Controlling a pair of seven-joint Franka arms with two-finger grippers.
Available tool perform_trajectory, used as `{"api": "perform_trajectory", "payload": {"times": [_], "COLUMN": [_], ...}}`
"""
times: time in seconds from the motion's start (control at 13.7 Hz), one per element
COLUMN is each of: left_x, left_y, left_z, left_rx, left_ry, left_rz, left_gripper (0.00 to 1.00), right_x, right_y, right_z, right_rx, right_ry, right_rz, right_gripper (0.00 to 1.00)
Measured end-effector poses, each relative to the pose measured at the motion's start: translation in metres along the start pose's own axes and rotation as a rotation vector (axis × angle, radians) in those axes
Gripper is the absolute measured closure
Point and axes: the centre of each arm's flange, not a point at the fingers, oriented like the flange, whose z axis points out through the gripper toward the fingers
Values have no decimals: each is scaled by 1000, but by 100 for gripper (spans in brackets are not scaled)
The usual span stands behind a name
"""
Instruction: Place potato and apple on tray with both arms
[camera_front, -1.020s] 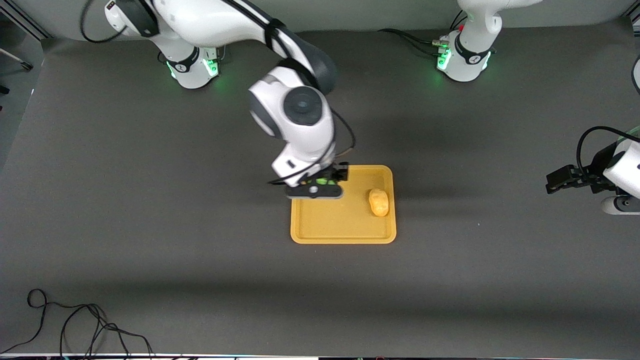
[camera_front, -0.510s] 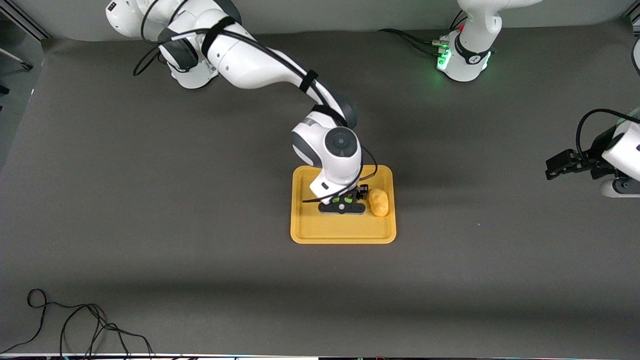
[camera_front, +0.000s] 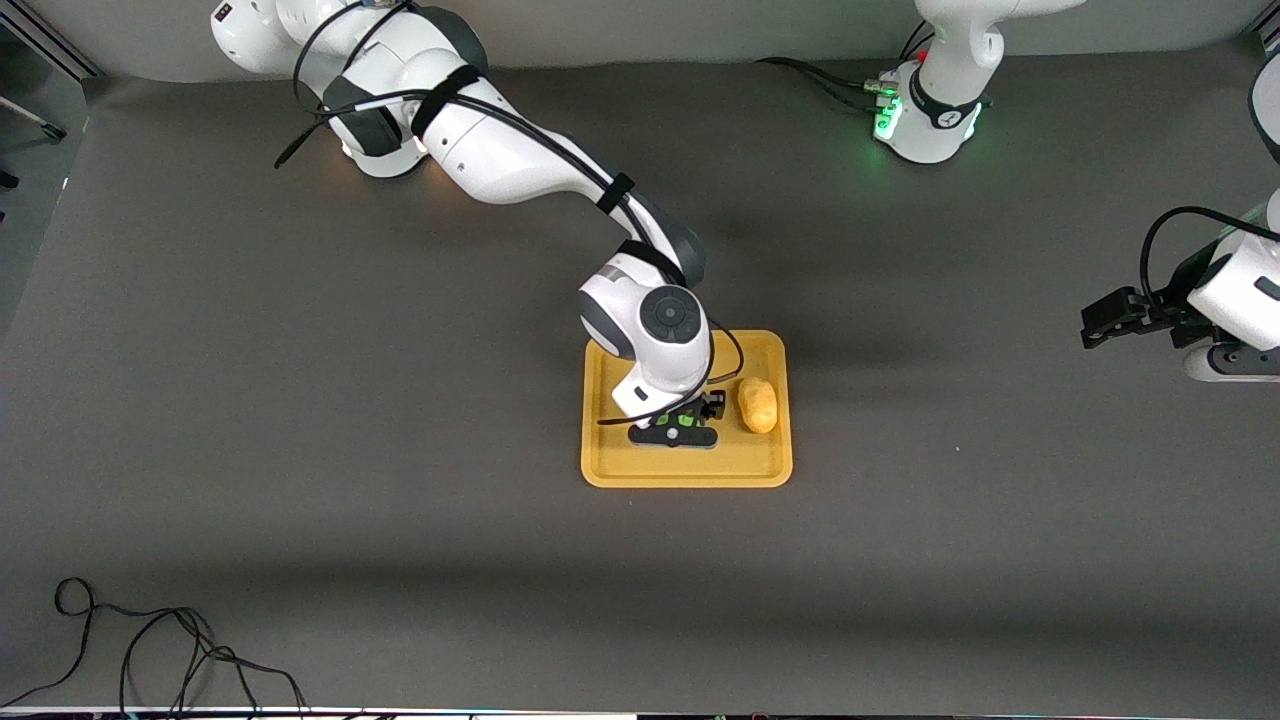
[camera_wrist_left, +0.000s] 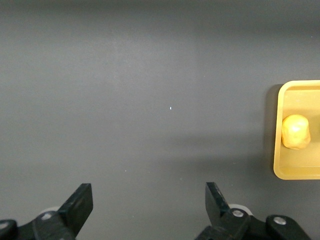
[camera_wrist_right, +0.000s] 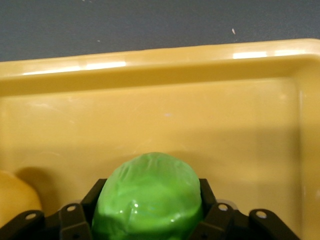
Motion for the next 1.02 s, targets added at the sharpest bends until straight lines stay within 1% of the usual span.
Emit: {"api": "perform_trajectory", "payload": {"times": [0.07,0.29,0.44,0.58,0.8,0.87,0.95,1.02], "left_x": [0,0,0,0,0,0,0,1], "left_y": [0,0,0,0,1,1,2,2], "left_z": [0,0,0,1,4,4,5,5], "left_rx": [0,0,0,0,0,0,0,-1], "left_ry": [0,0,-1,-2,-7,-8,-9,-9], "left_rz": [0,0,1,1,2,3,3,3], "left_gripper": [0,0,0,0,0,0,0,0], "right_x": [1,3,6,10,15,17,21,30], "right_y": [2,2,0,-3,6,14,28,48], "right_z": [4,2,-16,-66,-174,-209,-239,-264], "right_rx": [-3,0,3,-2,-5,-7,-19,-41], "right_ry": [-2,0,4,1,1,4,6,-4], "right_rz": [2,7,24,33,45,53,64,66], "right_gripper": [23,1,0,0,0,0,0,0]}}
